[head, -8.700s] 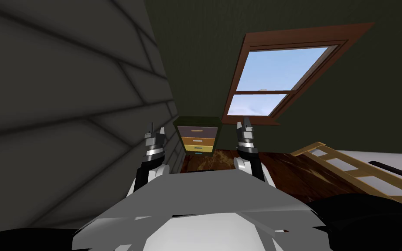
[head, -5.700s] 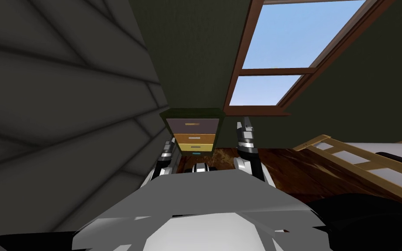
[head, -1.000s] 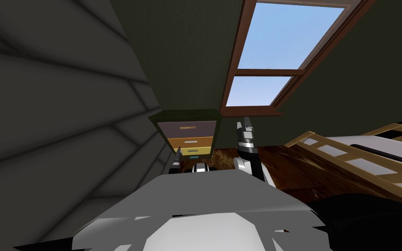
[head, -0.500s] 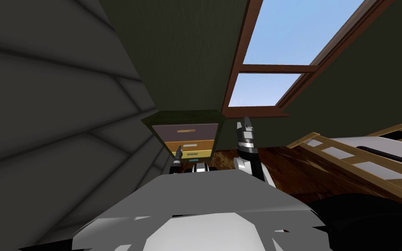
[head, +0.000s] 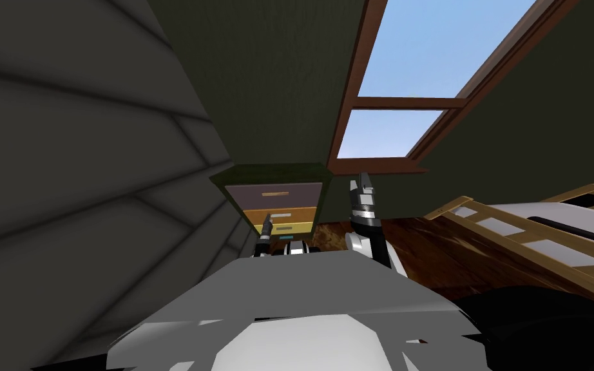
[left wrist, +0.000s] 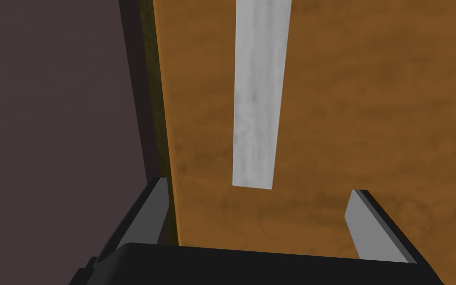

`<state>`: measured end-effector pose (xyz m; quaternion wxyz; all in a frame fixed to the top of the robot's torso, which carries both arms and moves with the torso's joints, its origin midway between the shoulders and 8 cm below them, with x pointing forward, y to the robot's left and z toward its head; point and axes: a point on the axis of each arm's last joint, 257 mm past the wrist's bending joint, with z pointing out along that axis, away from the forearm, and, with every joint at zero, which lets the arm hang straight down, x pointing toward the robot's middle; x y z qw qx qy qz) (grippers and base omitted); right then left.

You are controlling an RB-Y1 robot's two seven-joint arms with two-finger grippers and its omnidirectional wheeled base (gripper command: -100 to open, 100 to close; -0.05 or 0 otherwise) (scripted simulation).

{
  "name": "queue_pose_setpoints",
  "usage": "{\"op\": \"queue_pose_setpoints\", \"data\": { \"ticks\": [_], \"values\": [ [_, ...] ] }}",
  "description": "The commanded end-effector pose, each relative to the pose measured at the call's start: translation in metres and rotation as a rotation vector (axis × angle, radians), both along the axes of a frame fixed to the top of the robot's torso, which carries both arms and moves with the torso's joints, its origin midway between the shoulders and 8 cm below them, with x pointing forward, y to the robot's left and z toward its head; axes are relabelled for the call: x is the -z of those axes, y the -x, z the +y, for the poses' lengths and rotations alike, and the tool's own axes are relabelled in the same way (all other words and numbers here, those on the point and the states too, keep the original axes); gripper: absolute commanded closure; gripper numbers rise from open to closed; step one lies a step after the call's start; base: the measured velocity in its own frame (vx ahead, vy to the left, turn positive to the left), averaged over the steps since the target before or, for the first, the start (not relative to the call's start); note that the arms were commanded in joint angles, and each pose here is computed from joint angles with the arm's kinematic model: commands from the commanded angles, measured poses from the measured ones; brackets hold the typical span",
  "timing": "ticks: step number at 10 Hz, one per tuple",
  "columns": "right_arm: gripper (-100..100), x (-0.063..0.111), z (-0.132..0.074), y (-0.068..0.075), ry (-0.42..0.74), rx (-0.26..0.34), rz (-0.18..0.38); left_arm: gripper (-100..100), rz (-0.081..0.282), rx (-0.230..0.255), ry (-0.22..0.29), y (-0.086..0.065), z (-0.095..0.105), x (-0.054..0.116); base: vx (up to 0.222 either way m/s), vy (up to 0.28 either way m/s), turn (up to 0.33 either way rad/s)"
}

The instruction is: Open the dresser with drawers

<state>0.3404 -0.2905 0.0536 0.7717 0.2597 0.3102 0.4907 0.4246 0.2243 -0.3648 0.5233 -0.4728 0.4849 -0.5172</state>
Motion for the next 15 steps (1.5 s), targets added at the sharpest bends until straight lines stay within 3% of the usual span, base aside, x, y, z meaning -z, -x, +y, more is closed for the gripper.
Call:
{"op": "queue_pose_setpoints", "data": {
  "ticks": [1, 2, 7, 12, 13, 15],
  "values": [
    [0, 0.000, 0.000, 0.000, 0.000, 0.000, 0.000, -100, 0.000, 0.001, -0.001, -0.005, 0.000, -0.003, 0.027, -0.002, 0.000],
    [0, 0.000, 0.000, 0.000, 0.000, 0.000, 0.000, 100, 0.002, 0.000, 0.000, 0.005, 0.001, 0.002, -0.032, 0.002, -0.009],
    [0, 0.000, 0.000, 0.000, 0.000, 0.000, 0.000, 100, 0.002, 0.013, 0.000, -0.010, -0.005, -0.007, -0.157, 0.001, 0.023],
    [0, 0.000, 0.000, 0.000, 0.000, 0.000, 0.000, 100, 0.007, 0.021, -0.001, -0.005, -0.008, -0.006, -0.155, -0.003, 0.019],
    [0, 0.000, 0.000, 0.000, 0.000, 0.000, 0.000, -100, 0.005, 0.024, -0.001, -0.022, -0.008, -0.016, -0.121, 0.009, 0.036],
    [0, 0.000, 0.000, 0.000, 0.000, 0.000, 0.000, -100, 0.008, 0.026, -0.001, -0.030, -0.010, -0.021, -0.046, -0.002, 0.018]
  ]
}}
